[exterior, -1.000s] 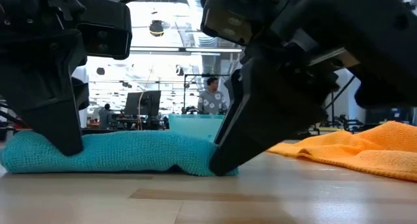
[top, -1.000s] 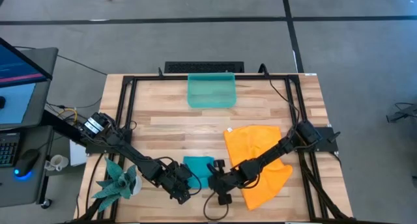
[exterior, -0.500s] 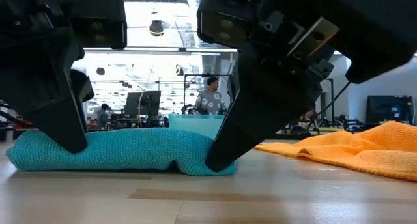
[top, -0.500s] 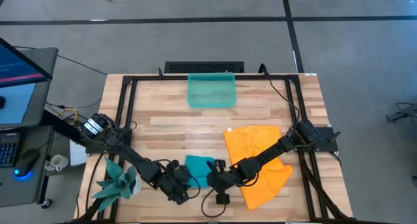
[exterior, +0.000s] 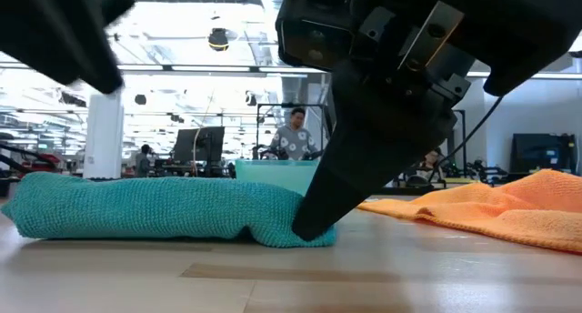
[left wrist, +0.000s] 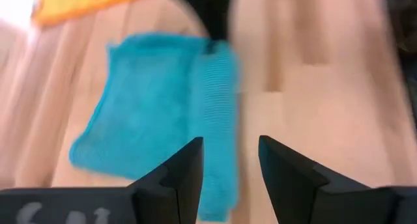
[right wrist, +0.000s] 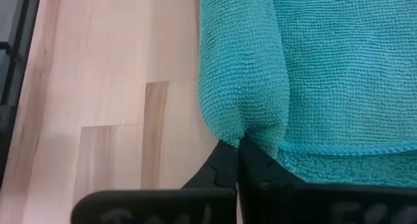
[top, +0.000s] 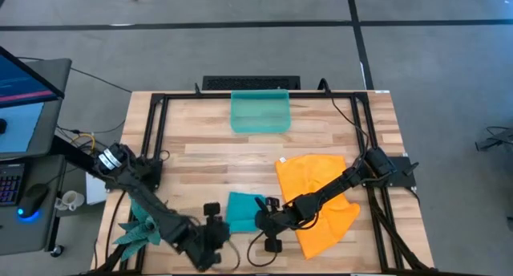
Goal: Roll microfiber towels into tight, uniform cylinder then place into a basket
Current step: Roll the blue microfiber cloth
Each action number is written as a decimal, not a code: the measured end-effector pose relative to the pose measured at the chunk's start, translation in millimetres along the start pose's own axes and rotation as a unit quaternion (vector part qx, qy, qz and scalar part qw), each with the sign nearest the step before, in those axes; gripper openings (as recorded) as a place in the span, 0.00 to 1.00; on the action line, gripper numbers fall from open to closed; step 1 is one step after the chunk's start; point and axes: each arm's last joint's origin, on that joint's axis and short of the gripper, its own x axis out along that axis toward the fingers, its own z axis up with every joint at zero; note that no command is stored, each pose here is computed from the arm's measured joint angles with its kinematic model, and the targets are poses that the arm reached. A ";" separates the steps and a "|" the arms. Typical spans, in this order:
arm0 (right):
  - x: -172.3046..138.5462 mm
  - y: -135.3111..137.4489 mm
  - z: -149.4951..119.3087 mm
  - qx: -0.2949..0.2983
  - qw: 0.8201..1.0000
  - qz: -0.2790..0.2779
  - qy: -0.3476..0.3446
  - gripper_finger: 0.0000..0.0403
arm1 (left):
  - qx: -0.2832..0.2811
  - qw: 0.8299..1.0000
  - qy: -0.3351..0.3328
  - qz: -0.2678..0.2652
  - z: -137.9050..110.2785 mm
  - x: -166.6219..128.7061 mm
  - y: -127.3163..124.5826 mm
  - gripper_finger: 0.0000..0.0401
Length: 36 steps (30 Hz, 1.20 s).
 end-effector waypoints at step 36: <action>0.2 -0.2 -0.1 0.001 1.000 -0.001 -0.002 0.02 | 0.117 0.989 0.016 0.090 -31.3 39.5 -38.6 0.35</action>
